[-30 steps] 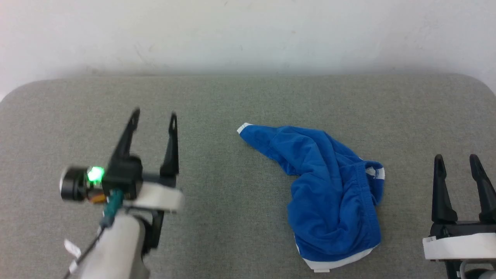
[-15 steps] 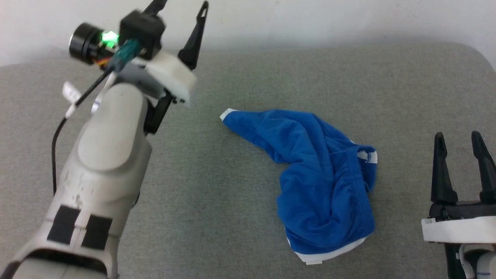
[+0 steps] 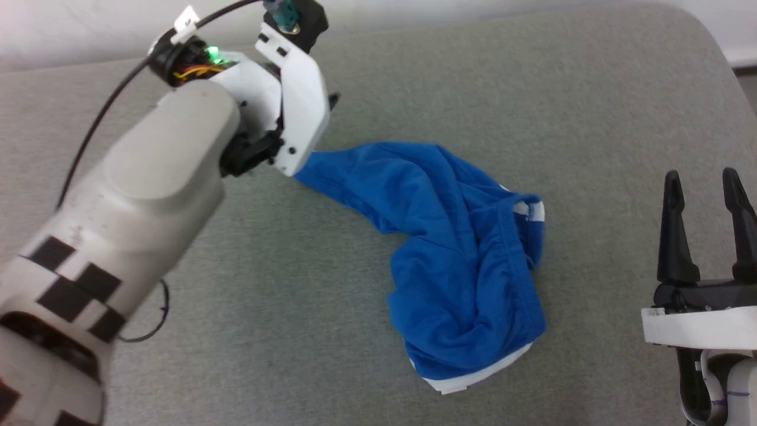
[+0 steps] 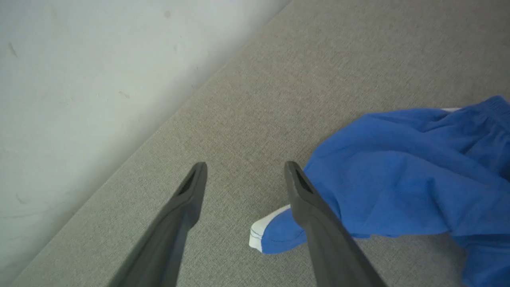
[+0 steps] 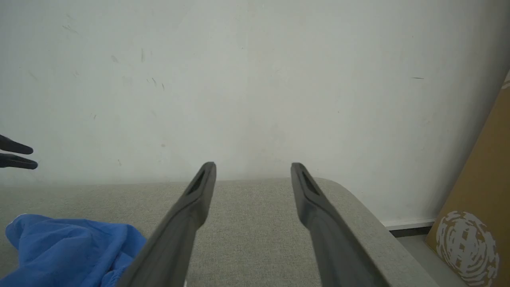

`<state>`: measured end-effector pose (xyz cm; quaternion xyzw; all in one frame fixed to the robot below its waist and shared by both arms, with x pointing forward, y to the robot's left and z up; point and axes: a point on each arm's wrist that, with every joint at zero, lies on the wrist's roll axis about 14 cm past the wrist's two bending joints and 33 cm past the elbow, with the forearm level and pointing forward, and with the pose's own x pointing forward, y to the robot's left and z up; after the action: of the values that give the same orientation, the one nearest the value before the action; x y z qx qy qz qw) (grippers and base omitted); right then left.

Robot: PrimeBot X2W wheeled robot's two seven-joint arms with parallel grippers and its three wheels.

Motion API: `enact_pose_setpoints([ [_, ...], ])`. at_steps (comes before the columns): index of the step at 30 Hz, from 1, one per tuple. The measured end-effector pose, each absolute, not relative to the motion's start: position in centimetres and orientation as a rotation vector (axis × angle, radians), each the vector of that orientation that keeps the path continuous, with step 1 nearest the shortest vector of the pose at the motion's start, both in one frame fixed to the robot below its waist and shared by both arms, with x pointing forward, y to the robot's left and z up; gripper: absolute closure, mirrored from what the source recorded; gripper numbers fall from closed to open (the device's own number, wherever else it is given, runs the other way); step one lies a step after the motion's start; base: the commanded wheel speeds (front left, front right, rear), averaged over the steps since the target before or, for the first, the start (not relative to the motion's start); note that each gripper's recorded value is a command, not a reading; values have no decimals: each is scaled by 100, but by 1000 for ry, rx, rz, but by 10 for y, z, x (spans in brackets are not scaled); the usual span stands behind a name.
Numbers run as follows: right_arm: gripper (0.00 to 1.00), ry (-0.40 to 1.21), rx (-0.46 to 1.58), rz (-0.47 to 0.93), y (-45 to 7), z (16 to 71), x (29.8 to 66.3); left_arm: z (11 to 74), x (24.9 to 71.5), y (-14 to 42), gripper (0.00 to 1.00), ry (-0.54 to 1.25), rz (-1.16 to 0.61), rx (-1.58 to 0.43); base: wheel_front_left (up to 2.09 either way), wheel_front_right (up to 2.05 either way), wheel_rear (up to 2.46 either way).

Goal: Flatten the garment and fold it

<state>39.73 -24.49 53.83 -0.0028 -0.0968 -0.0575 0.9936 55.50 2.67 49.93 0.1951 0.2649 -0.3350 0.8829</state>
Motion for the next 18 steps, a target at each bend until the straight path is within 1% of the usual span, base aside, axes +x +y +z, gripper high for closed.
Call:
enact_pose_setpoints([
  [4,0,-178,-5,-142,-254,533,399,465,548,37,0,745,-730,477,0,0,0],
  [8,0,-154,-8,-167,-262,525,398,434,543,46,0,881,-750,514,0,0,0],
  [12,0,-141,-12,-182,-268,521,400,405,538,53,0,966,-766,567,0,0,0],
  [15,0,-126,-17,-195,-272,516,398,383,528,51,0,1023,-788,567,0,0,0],
  [18,0,-119,-22,-206,-275,514,398,379,525,49,0,1041,-807,579,0,0,0],
])
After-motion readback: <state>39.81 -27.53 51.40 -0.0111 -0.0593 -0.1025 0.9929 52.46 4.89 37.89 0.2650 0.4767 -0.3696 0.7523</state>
